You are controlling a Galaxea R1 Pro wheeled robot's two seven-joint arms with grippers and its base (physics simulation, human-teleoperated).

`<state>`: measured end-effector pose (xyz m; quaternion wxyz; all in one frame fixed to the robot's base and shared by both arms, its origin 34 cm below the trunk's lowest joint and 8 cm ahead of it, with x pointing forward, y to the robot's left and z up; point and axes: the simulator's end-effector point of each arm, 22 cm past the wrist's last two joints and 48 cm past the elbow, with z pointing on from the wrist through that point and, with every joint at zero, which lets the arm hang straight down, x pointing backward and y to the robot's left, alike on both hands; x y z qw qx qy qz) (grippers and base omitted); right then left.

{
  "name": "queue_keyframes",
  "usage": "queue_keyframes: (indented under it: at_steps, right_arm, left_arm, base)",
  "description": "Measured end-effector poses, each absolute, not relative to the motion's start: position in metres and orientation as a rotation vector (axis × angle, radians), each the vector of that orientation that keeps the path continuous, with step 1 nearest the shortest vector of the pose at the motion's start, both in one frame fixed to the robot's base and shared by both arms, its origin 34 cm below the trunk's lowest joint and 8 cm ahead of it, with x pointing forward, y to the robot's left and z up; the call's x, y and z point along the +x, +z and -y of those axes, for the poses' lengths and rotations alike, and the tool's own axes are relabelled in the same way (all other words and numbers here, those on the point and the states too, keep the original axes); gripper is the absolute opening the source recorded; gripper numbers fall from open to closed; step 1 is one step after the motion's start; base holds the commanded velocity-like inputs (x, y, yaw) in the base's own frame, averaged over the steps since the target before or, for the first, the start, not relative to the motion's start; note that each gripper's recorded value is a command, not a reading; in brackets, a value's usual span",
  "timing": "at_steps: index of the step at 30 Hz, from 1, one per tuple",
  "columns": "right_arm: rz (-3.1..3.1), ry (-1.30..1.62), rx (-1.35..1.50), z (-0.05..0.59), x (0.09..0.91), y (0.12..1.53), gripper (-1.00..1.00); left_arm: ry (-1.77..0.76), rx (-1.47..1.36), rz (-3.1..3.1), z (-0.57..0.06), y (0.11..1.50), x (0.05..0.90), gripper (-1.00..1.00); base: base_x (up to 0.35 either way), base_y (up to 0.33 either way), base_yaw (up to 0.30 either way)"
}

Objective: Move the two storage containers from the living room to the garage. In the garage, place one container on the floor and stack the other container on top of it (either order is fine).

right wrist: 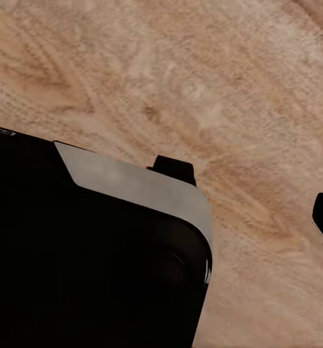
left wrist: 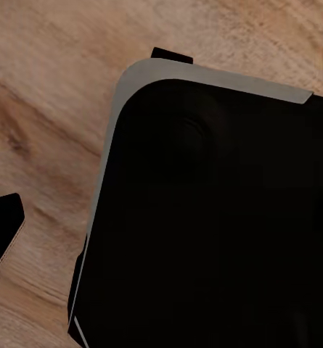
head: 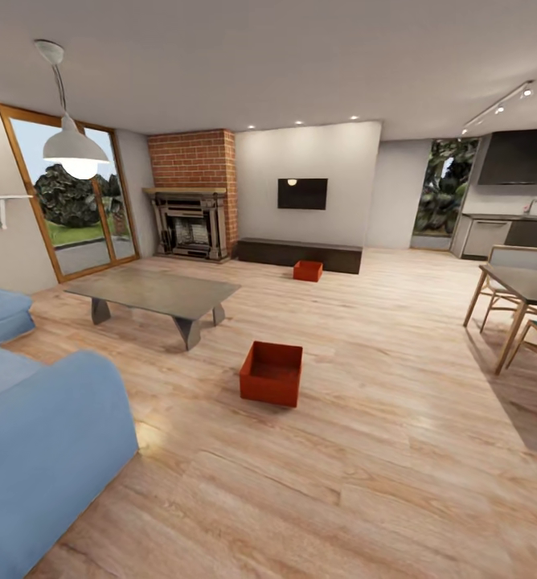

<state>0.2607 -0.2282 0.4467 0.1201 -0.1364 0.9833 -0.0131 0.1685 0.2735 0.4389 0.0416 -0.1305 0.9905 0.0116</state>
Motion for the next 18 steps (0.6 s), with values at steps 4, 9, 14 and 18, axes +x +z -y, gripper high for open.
queue_keyframes:
  at_steps: [4,9,14,18]
  right_arm:
    - [-2.873,-0.038,-0.4,0.2282,0.2607,0.4467,1.0]
    - [-2.873,-0.04,-0.395,0.2285,0.2607,0.4467,1.0]
    - [-2.876,-0.042,-0.378,0.2294,0.2607,0.4467,1.0]
    - [-2.877,-0.043,-0.373,0.2299,0.2606,0.4466,1.0]
  left_arm:
    - [0.036,-0.4,-3.032,-0.2736,0.4389,0.1684,1.0]
    - [0.034,-0.4,-3.033,-0.2731,0.4388,0.1681,1.0]
    - [0.035,-0.4,-3.034,-0.2732,0.4388,0.168,1.0]
    - [0.035,-0.4,-3.034,-0.2734,0.4388,0.1682,1.0]
  base:
    - [0.325,0.094,0.0]
    - [0.325,0.108,0.0]
    - [0.325,0.113,0.0]
    - [0.325,0.113,0.0]
